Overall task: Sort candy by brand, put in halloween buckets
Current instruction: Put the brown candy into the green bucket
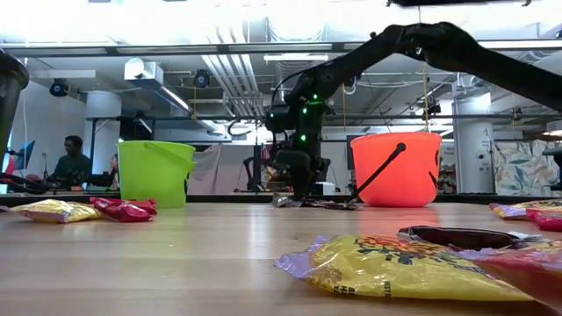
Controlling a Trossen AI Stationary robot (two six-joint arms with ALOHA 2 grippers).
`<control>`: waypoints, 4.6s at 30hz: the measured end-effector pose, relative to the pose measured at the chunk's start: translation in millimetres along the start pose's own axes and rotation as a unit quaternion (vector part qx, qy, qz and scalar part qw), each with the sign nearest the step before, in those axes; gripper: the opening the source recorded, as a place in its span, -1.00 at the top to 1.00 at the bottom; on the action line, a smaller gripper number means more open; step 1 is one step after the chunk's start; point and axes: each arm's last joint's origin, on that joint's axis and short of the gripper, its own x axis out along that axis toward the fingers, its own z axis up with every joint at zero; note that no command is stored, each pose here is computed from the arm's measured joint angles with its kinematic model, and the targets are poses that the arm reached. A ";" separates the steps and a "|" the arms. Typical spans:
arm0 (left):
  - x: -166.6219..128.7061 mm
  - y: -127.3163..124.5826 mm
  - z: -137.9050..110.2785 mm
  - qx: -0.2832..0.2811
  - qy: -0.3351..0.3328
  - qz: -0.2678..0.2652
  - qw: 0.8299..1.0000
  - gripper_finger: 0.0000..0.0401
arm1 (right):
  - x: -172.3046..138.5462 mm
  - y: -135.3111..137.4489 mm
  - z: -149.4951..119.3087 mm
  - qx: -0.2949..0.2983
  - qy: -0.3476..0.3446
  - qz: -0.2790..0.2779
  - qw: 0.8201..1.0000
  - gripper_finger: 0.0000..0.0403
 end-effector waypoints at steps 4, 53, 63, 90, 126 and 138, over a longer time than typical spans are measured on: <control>5.6 -4.8 -4.5 0.002 -0.009 0.005 1.000 0.58 | 7.6 -4.2 -0.1 0.014 0.002 -0.002 1.000 0.31; 136.7 -8.8 19.9 0.010 -0.126 -0.217 0.968 0.51 | -259.6 101.8 -45.8 -0.135 -0.265 0.230 0.927 0.93; 151.9 -7.7 24.5 -0.006 -0.130 -0.216 0.968 0.32 | -268.5 118.4 -49.0 -0.165 -0.281 0.246 0.913 0.93; 166.5 -16.4 36.1 0.003 -0.178 -0.259 0.949 0.97 | -266.9 112.4 -45.5 -0.130 -0.280 0.260 0.915 0.50; 227.7 64.3 -26.6 0.053 0.358 0.115 0.925 0.59 | -262.3 77.4 -51.0 -0.016 -0.240 0.224 0.945 -0.01; 171.4 67.6 16.5 -0.036 0.178 0.106 0.978 0.55 | -212.7 63.0 -32.2 0.140 -0.204 0.041 0.968 -0.01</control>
